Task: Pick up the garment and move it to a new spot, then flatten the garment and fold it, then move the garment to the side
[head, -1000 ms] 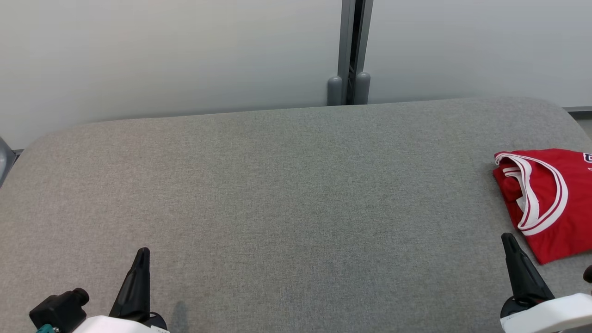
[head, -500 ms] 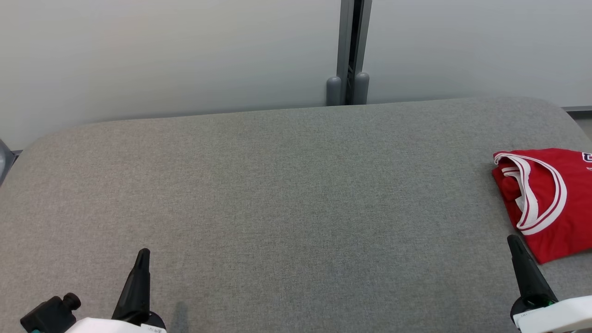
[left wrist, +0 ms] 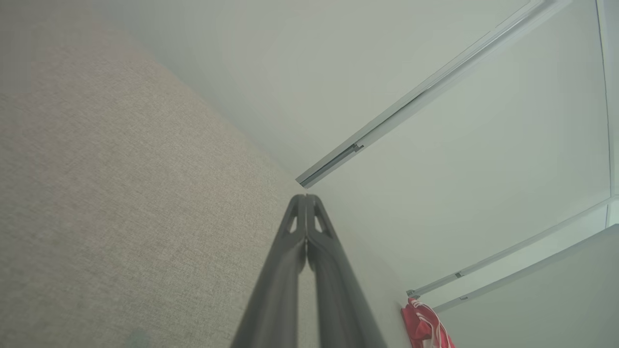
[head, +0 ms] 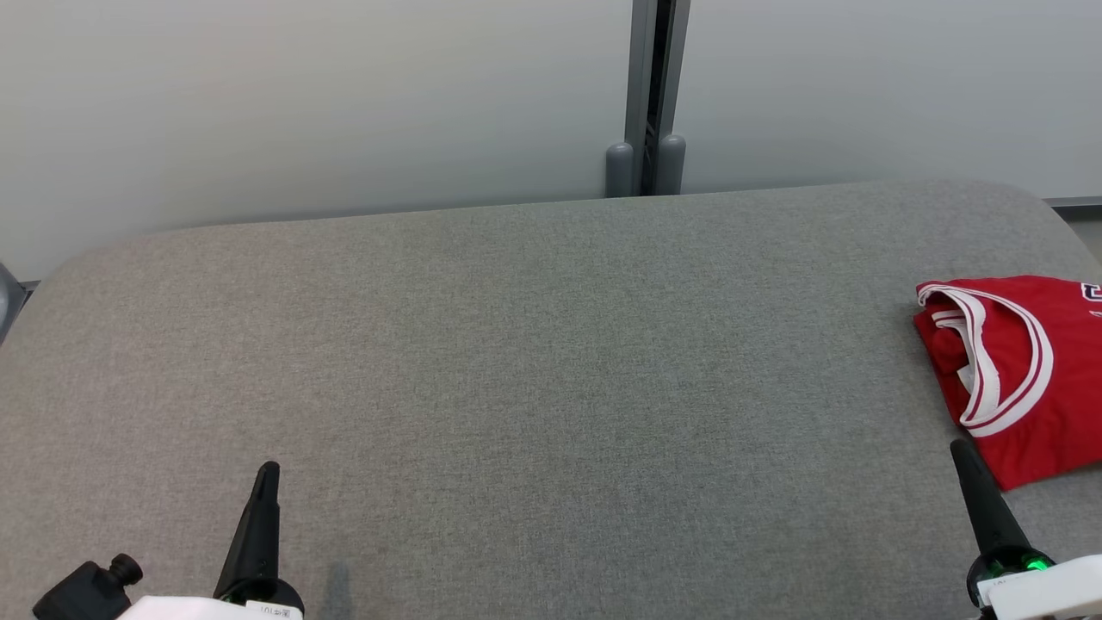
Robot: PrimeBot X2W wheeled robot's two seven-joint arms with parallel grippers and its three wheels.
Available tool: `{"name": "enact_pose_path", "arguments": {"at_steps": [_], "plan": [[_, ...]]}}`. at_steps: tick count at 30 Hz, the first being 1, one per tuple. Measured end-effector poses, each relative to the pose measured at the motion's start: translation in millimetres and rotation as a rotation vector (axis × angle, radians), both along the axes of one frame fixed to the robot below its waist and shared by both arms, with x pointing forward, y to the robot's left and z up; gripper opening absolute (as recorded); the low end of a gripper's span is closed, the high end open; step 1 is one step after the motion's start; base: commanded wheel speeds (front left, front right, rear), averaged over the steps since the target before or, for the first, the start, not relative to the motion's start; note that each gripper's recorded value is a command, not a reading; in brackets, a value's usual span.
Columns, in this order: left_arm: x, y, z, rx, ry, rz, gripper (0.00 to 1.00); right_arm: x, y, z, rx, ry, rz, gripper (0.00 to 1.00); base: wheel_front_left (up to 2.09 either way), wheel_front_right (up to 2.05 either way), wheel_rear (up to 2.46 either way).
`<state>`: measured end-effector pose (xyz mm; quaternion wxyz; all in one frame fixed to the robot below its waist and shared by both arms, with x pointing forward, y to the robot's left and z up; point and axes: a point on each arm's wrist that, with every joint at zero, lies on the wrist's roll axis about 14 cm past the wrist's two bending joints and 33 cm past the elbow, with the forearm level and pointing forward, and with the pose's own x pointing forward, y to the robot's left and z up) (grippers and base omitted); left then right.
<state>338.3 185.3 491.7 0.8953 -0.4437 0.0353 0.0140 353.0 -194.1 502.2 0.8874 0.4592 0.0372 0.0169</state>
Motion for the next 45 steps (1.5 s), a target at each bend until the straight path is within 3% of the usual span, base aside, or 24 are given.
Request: {"name": "enact_pose_path", "arguments": {"at_steps": [45], "plan": [[0, -5, 8, -0.452, -0.046, 0.034, 0.00, -4, -16, -2, 0.426, 0.003, -0.041, 0.00, 0.00, 0.00, 0.00]]}}
